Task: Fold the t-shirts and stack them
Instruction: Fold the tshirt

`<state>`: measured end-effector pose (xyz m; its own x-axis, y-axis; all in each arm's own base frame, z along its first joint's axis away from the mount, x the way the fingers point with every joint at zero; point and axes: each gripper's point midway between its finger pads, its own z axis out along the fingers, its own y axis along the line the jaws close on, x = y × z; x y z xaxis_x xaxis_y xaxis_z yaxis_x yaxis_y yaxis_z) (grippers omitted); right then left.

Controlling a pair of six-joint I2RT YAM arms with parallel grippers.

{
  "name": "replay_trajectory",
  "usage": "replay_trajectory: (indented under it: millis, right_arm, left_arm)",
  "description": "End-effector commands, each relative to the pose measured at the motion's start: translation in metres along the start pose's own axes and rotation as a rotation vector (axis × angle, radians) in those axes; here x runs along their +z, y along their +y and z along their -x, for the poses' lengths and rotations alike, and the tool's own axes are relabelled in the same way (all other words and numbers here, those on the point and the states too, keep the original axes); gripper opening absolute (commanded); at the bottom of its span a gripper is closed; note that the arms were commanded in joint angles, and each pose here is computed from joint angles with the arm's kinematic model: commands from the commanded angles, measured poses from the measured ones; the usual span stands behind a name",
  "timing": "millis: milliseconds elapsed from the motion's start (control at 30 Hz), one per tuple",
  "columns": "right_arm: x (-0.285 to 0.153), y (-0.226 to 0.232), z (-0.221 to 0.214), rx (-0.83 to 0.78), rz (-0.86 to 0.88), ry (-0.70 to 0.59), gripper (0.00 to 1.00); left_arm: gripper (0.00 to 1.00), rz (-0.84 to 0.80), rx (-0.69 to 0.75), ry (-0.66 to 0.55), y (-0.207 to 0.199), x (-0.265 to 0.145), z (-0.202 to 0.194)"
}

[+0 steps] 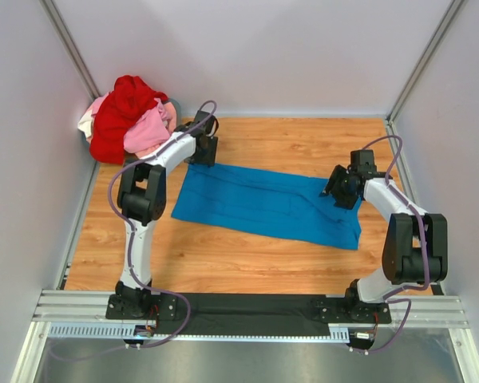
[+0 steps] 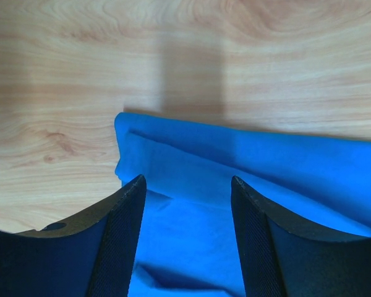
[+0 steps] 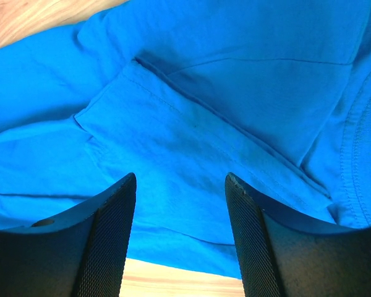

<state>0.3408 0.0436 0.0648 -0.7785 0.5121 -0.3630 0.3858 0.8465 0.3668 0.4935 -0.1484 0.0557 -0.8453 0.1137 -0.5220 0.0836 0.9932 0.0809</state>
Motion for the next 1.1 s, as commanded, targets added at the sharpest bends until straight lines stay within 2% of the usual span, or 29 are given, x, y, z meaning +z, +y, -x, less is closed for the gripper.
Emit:
replay_trajectory:
  millis: [0, 233, 333, 367, 400, 467, 500, 567, 900, 933, 1067]
  right_arm:
    - [-0.002, 0.014, 0.017, -0.033, 0.042, -0.049, 0.61]
    - [0.000, 0.013, 0.015, -0.033, 0.044, -0.044, 0.60]
    - [0.001, 0.013, 0.015, -0.032, 0.045, -0.044, 0.60]
    - [0.001, 0.013, 0.014, -0.031, 0.045, -0.041, 0.60]
    - [0.001, 0.012, 0.014, -0.034, 0.043, -0.042, 0.60]
    - [0.001, 0.013, 0.015, -0.035, 0.046, -0.044, 0.60]
    - [0.000, 0.013, 0.015, -0.035, 0.047, -0.045, 0.60]
    - [-0.001, 0.013, 0.015, -0.035, 0.046, -0.046, 0.60]
    - [-0.004, 0.009, 0.009, -0.030, 0.034, -0.045, 0.59]
    - [-0.005, 0.007, 0.008, -0.031, 0.028, -0.047, 0.59]
    - [-0.007, 0.009, -0.015, -0.059, 0.029, -0.024, 0.56]
  left_arm:
    - [0.64, 0.020, -0.010, 0.008, 0.001, 0.005, 0.001]
    - [0.66, 0.060, 0.003, 0.038, 0.005, 0.010, 0.003]
    - [0.64, 0.065, -0.004, 0.040, 0.006, 0.011, 0.002]
    - [0.60, 0.064, -0.003, 0.045, 0.006, 0.012, 0.000]
    - [0.45, 0.063, -0.002, 0.048, 0.006, 0.013, -0.001]
    - [0.27, 0.066, -0.003, 0.052, 0.006, 0.013, -0.002]
    - [0.10, 0.069, -0.001, 0.059, 0.007, 0.013, -0.005]
    - [0.00, 0.071, -0.004, 0.063, 0.007, 0.011, -0.006]
    - [0.00, 0.060, -0.034, -0.004, 0.016, -0.042, -0.003]
    - [0.00, 0.063, -0.035, 0.006, 0.017, -0.045, -0.012]
    - [0.00, 0.030, -0.035, -0.042, 0.007, -0.070, -0.021]
